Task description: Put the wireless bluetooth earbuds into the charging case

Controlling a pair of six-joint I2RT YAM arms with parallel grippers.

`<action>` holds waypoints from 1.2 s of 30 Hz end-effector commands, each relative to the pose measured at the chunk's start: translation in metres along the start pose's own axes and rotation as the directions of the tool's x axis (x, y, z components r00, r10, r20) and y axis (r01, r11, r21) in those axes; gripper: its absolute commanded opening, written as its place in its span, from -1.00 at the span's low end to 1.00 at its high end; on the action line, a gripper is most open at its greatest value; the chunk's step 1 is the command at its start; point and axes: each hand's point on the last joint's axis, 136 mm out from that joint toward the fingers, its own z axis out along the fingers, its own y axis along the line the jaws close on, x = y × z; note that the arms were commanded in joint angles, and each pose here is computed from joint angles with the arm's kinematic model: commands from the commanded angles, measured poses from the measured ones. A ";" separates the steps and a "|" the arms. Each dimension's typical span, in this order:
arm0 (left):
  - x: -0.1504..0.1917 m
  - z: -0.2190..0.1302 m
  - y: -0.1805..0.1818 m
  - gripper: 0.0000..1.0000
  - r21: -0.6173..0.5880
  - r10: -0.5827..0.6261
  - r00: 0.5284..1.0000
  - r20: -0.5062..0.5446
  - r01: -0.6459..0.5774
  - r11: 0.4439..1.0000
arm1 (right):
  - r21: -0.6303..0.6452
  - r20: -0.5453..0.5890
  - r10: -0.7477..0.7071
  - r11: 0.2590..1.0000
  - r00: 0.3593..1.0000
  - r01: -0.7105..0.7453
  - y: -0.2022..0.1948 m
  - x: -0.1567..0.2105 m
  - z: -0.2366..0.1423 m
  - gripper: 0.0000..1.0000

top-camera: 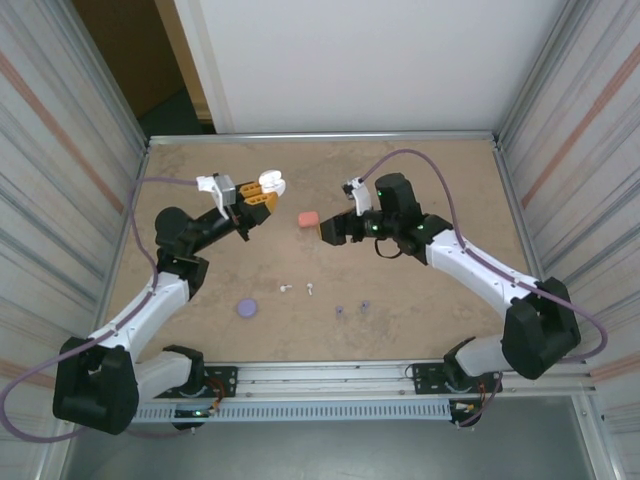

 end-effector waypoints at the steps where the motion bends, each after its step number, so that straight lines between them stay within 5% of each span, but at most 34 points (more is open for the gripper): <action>1: -0.018 -0.006 -0.011 -1.00 0.028 0.049 0.997 0.053 -0.051 0.998 | -0.010 -0.038 0.026 1.000 0.999 -0.027 0.005 0.001 0.008 0.54; 19: -0.030 -0.012 -0.022 -1.00 0.049 0.080 0.992 0.101 -0.085 0.995 | -0.005 -0.185 0.071 0.997 0.980 -0.073 -0.003 0.034 0.054 0.48; 36: -0.031 -0.013 -0.023 -1.00 0.050 0.084 0.991 0.101 -0.089 0.995 | -0.008 -0.372 0.057 0.998 0.926 -0.064 0.004 0.081 0.105 0.22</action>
